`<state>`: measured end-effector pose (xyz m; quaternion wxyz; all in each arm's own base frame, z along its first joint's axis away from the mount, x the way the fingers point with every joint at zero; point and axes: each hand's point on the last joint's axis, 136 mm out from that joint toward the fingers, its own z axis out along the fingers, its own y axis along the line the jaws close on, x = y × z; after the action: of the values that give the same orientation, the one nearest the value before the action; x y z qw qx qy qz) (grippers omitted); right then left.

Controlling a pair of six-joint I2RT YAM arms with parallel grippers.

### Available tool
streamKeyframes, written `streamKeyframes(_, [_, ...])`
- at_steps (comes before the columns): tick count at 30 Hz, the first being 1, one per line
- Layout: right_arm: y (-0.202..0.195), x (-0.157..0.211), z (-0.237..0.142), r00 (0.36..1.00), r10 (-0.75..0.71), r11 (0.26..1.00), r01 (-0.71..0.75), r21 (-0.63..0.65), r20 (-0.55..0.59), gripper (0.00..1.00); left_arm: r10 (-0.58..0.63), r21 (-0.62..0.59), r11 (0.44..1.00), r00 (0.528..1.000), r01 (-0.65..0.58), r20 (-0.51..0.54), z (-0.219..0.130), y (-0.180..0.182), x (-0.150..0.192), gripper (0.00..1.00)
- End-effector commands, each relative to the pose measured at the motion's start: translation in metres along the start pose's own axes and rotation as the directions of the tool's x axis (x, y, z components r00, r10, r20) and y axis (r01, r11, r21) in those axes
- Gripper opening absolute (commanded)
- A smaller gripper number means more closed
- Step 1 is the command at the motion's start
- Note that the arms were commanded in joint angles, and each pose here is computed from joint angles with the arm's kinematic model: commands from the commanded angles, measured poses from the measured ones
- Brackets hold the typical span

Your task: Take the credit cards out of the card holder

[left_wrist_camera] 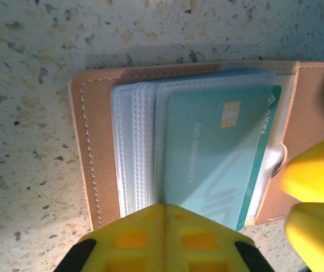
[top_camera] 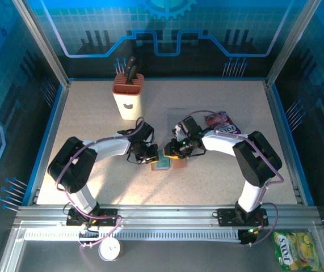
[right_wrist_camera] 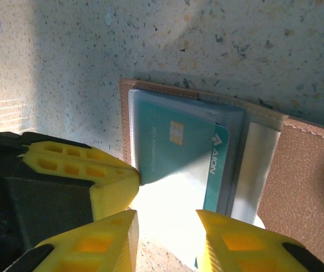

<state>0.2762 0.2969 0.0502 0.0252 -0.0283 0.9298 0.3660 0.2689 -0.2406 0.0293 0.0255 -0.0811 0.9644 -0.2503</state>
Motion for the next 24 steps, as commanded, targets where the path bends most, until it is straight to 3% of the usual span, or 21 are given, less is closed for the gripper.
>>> streamKeyframes(1, [0.000, 0.009, 0.009, 0.999, 0.011, 1.000, -0.012, -0.022, -0.035, 0.32, 0.002, -0.032, 0.999, 1.000, -0.002, -0.013, 0.003, 0.010, 0.003, 0.04])
streamKeyframes(13, [-0.010, 0.012, 0.017, 0.998, 0.026, 1.000, -0.026, -0.008, -0.055, 0.30, -0.003, -0.032, 0.999, 1.000, 0.003, -0.011, 0.001, 0.012, 0.003, 0.04])
streamKeyframes(24, [-0.026, 0.010, 0.009, 1.000, -0.002, 0.994, 0.006, 0.111, -0.031, 0.30, -0.002, -0.028, 1.000, 1.000, 0.002, -0.005, -0.002, 0.010, 0.002, 0.05])
